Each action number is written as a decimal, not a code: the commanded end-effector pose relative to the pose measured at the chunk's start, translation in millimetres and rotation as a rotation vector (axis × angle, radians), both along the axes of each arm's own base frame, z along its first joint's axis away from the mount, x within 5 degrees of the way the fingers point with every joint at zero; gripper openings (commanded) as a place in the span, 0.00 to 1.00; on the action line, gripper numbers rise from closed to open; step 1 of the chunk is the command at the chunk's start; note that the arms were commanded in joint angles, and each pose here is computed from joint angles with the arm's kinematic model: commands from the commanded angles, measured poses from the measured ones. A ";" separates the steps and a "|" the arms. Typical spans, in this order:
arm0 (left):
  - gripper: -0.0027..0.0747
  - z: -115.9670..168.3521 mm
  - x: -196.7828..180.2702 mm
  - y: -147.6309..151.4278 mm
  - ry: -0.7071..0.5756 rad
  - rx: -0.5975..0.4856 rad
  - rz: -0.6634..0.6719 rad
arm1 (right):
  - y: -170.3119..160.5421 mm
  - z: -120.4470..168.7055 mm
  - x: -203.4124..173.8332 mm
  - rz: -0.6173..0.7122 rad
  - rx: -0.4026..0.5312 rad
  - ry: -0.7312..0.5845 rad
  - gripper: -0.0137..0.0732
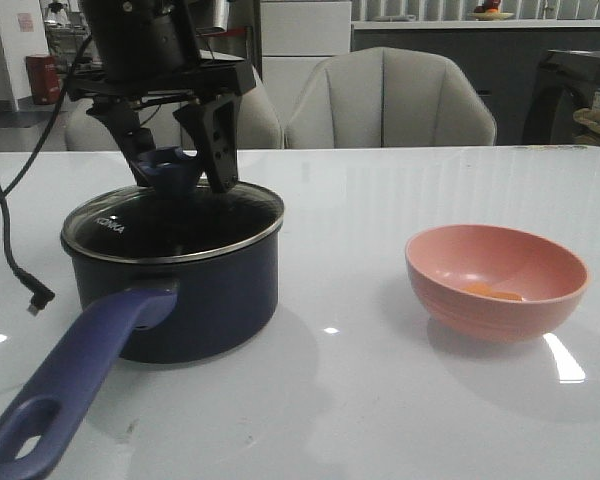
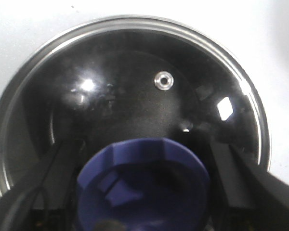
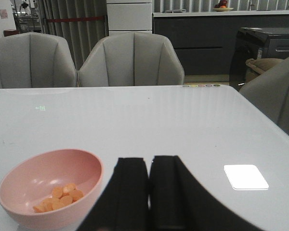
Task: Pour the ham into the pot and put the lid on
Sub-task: 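Lift the glass lid off the saucepan with the left gripper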
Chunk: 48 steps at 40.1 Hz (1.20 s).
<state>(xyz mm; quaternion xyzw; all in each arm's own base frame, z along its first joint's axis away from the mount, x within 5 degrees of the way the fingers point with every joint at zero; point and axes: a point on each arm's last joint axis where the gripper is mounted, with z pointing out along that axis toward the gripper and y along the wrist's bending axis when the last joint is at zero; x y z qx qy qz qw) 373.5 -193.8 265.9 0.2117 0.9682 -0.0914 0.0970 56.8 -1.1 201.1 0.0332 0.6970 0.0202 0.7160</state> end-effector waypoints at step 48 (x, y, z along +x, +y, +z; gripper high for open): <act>0.22 79.4 -14.1 21.4 -0.140 -0.064 0.028 | -0.2 5.0 -1.6 -0.006 -0.010 -0.093 0.35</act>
